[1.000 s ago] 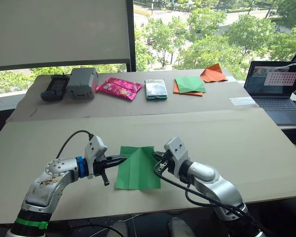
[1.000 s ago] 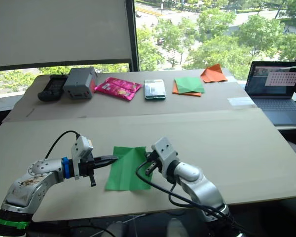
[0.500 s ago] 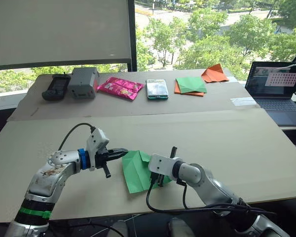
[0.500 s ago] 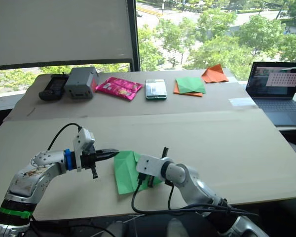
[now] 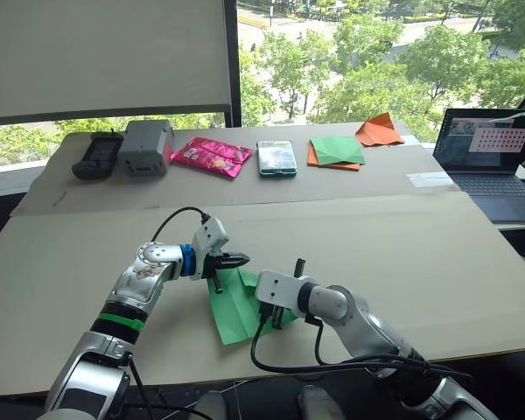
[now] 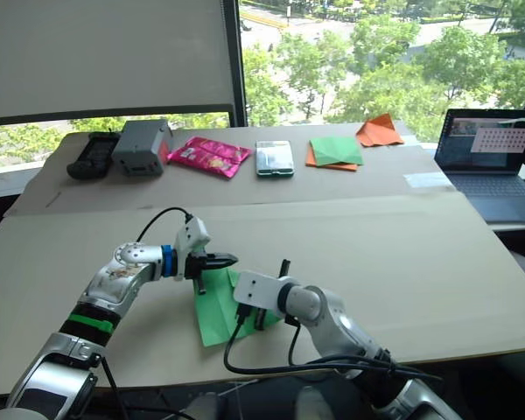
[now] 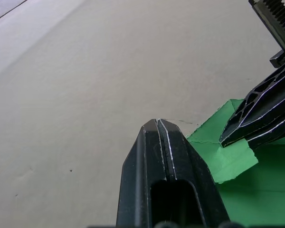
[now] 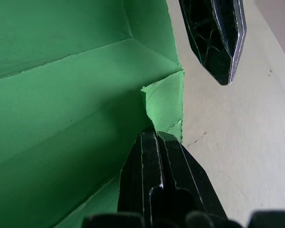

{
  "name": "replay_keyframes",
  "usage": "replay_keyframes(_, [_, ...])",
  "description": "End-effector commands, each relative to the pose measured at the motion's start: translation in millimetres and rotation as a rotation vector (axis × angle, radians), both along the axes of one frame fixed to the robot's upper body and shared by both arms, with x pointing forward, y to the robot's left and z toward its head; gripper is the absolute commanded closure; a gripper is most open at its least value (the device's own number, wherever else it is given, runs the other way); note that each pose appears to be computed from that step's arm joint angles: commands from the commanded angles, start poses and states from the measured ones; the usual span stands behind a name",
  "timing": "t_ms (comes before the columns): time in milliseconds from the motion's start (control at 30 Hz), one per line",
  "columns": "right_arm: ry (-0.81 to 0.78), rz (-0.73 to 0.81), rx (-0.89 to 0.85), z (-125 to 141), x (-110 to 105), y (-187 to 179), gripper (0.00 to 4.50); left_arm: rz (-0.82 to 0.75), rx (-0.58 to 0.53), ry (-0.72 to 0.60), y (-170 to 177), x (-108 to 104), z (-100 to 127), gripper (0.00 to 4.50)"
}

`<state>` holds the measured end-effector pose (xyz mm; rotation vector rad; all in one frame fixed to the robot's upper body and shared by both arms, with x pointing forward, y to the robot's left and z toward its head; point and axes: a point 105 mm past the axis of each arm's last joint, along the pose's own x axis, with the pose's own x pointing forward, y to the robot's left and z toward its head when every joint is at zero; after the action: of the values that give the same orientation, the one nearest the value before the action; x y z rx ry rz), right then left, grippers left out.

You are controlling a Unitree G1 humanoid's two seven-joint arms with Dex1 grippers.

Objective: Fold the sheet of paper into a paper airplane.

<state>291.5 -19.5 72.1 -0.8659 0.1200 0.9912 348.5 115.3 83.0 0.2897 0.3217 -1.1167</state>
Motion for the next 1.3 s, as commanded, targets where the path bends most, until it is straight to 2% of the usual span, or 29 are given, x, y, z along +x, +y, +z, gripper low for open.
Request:
replay_keyframes(33, [-0.004,-0.034,-0.001,3.2,4.7,-6.3,4.47,-0.027,0.019,-0.034,-0.9,1.9,4.0,4.5])
replay_keyframes(400, [-0.004,-0.042,0.0,5.0,3.9,-6.1,4.47,-0.062,0.086,-0.029,-3.8,-3.4,-13.1,4.5])
replay_keyframes(733, [0.011,-0.037,-0.002,6.2,-0.3,-6.8,4.47,-0.069,0.192,-0.011,2.9,-3.8,-29.8,4.5])
replay_keyframes(900, [0.042,-0.035,0.034,11.4,-3.4,-7.8,2.9,-0.085,0.206,-0.005,6.6,-7.1,-33.8,4.5])
replay_keyframes(967, [0.078,-0.042,0.146,27.6,-3.7,-4.2,2.26,-0.086,0.206,-0.004,6.2,-7.3,-34.4,4.5])
replay_keyframes(1033, [0.122,-0.03,0.299,52.3,-3.9,1.0,2.26,-0.085,0.205,-0.004,5.6,-7.4,-35.0,4.5])
replay_keyframes(1100, [0.143,-0.026,0.365,63.7,-2.9,2.5,2.26,-0.085,0.206,-0.004,5.2,-7.3,-35.2,4.5])
replay_keyframes(1167, [0.168,-0.06,0.412,68.2,5.0,4.0,2.86,-0.083,0.206,-0.006,5.0,-7.1,-35.9,4.5])
replay_keyframes(1300, [0.202,-0.106,0.404,57.6,16.1,7.3,4.19,-0.079,0.205,-0.006,5.3,-7.1,-36.4,4.5])
